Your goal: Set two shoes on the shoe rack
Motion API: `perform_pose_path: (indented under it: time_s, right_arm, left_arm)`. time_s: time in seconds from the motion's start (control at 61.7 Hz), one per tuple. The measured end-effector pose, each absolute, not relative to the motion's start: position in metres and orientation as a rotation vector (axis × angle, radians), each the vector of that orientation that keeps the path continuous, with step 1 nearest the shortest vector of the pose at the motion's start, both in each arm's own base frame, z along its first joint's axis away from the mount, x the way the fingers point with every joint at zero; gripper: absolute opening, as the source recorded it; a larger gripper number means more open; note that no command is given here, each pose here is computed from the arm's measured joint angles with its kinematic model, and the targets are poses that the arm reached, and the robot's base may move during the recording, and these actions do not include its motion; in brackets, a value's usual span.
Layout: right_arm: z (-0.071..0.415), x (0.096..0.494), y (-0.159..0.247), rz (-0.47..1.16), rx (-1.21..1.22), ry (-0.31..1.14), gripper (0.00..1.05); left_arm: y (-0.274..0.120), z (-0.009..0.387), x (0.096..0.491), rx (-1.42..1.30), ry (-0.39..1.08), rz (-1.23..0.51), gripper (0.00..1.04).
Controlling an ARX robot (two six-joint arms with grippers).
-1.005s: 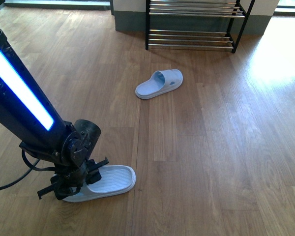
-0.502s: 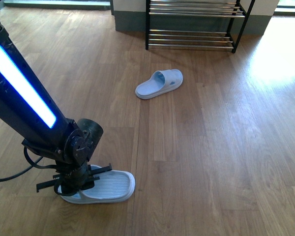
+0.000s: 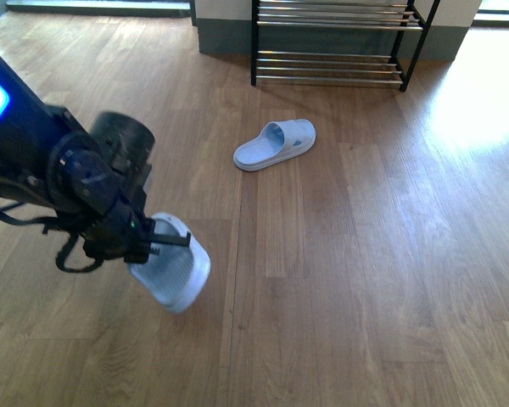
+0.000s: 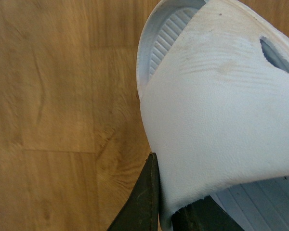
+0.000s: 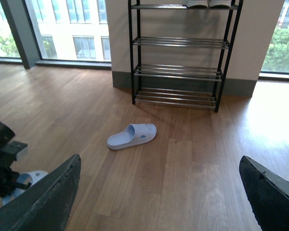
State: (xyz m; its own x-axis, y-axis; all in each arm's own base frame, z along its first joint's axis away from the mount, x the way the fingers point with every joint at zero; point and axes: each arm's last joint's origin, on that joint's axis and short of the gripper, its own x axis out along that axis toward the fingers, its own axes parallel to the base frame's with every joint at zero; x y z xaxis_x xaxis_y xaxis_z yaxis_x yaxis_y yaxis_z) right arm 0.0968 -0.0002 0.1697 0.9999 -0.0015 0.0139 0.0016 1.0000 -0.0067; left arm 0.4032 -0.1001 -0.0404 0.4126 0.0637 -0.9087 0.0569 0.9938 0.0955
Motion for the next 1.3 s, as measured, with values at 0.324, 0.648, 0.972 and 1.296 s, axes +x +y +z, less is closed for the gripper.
perform_pose_path:
  time_s: [0.324,0.648,0.972,1.296]
  right_arm:
    - [0.170,0.097,0.000,-0.002,-0.007,-0.014,0.95]
    - [0.170,0.097,0.000,-0.002,-0.007,-0.014,0.95]
    - [0.170,0.097,0.000,-0.002,-0.007,-0.014,0.95]
    - [0.170,0.097,0.000,-0.002,-0.007,-0.014,0.95]
  left_arm:
    - [-0.035,0.103,0.376,0.124,0.795,0.042,0.02]
    - [-0.005,0.186,0.251,0.112,0.434,0.044,0.02]
    - [0.022,0.185,0.165,0.012,0.292,0.106,0.02]
    - [0.036,0.192,0.157,0.022,0.051,0.154,0.02]
